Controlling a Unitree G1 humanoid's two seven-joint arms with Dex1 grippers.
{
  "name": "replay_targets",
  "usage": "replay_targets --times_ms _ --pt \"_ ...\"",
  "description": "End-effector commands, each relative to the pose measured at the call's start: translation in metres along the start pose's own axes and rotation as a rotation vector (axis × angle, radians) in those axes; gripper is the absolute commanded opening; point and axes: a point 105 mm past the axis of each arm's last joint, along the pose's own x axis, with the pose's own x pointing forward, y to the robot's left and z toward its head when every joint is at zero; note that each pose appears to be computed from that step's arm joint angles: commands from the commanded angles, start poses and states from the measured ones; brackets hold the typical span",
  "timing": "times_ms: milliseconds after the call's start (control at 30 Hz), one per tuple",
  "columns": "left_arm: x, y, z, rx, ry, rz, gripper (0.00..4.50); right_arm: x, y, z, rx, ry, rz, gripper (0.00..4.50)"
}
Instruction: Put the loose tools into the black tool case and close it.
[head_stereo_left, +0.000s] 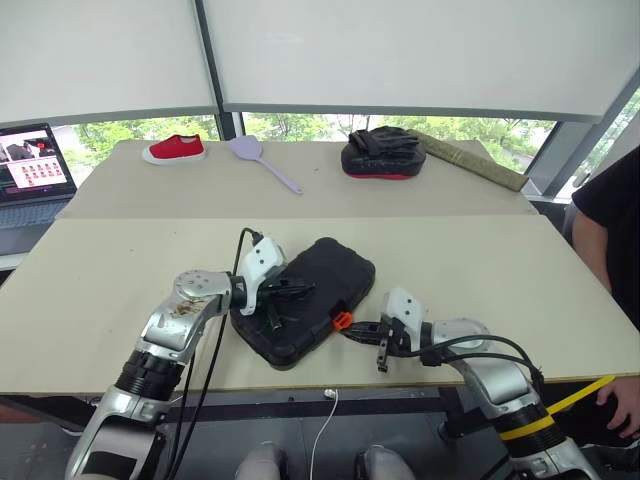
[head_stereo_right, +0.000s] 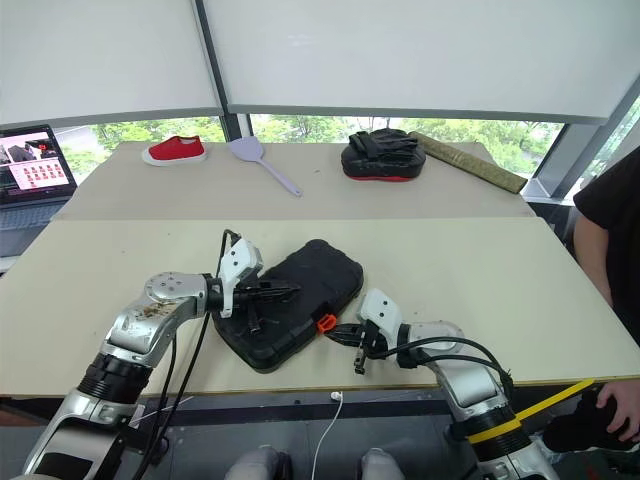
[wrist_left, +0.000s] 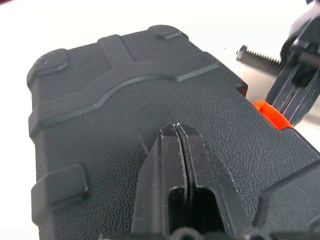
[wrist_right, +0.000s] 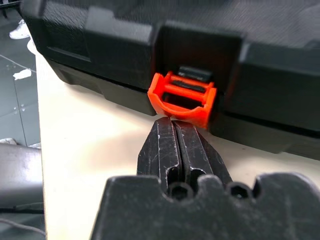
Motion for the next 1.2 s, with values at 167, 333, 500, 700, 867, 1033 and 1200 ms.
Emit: replay_targets --times_ms 167,333,500,700,867,1033,1200 --pt "0.013 -0.025 -0.05 -0.113 0.189 -0.104 0.07 0.001 -0.008 0.046 -0.062 -0.167 0.0 0.0" --pt "0.012 -0.028 -0.052 -0.128 0.21 -0.125 0.07 -0.001 -0.01 0.052 -0.041 -0.202 -0.008 0.0" --pt "0.011 -0.031 -0.055 -0.145 0.227 -0.142 0.07 -0.002 -0.011 0.056 -0.032 -0.224 -0.017 0.0" --pt "0.01 -0.03 -0.055 -0.151 0.217 -0.127 0.07 -0.005 -0.008 0.05 -0.015 -0.211 -0.007 0.0" --pt "-0.003 -0.021 -0.026 -0.124 -0.011 -0.096 0.07 -0.029 -0.007 0.044 0.004 -0.208 -0.022 0.0" --pt "-0.052 -0.012 0.008 -0.037 -0.253 -0.034 1.47 -0.071 -0.011 0.027 -0.05 -0.138 -0.091 1.19" --pt "-0.115 -0.002 0.001 -0.001 -0.223 0.083 3.42 -0.115 -0.028 0.011 -0.184 -0.065 -0.227 2.93"
